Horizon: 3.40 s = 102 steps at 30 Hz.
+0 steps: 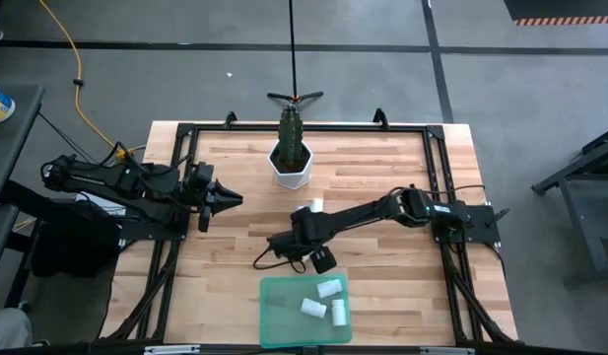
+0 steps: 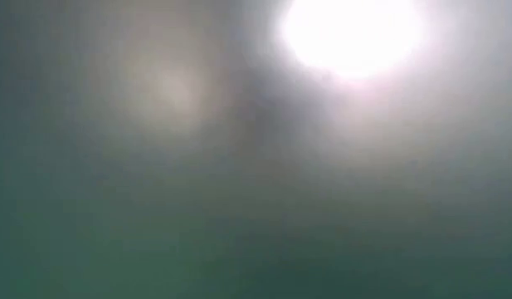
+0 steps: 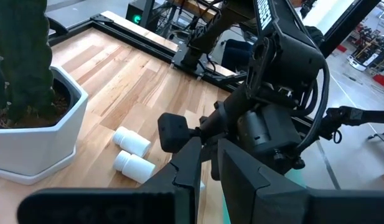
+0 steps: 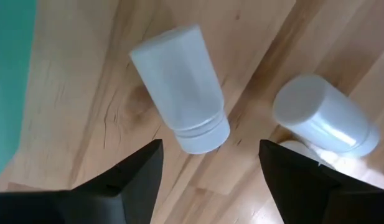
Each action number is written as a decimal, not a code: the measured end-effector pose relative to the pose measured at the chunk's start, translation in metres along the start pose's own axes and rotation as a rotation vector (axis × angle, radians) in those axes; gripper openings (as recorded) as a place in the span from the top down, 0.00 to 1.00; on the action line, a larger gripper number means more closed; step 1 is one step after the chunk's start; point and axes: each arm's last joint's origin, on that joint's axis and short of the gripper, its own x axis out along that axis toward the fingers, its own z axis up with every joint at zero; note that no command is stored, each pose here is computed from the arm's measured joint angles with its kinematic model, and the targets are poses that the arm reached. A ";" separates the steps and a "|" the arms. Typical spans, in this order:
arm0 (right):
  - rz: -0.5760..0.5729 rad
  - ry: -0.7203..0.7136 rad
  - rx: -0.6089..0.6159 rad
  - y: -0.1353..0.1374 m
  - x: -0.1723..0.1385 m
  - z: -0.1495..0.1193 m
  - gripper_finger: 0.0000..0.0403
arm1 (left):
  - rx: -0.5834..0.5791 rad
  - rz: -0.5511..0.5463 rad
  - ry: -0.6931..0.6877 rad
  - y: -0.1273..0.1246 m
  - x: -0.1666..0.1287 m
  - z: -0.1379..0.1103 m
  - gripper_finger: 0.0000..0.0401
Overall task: Pick and place pill bottles into a basket
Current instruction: Put the white pill bottle into the bin
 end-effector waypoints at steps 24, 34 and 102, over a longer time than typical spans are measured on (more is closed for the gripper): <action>0.017 -0.035 -0.043 0.001 0.009 0.007 0.36 | -0.001 0.000 0.000 0.000 0.000 0.000 0.78; 0.034 -0.035 -0.047 0.003 0.018 0.011 0.36 | -0.001 0.000 0.000 0.000 0.000 0.000 0.78; 0.183 -0.406 0.617 -0.001 -0.087 0.021 0.66 | 0.038 0.002 0.043 0.000 0.005 -0.003 0.78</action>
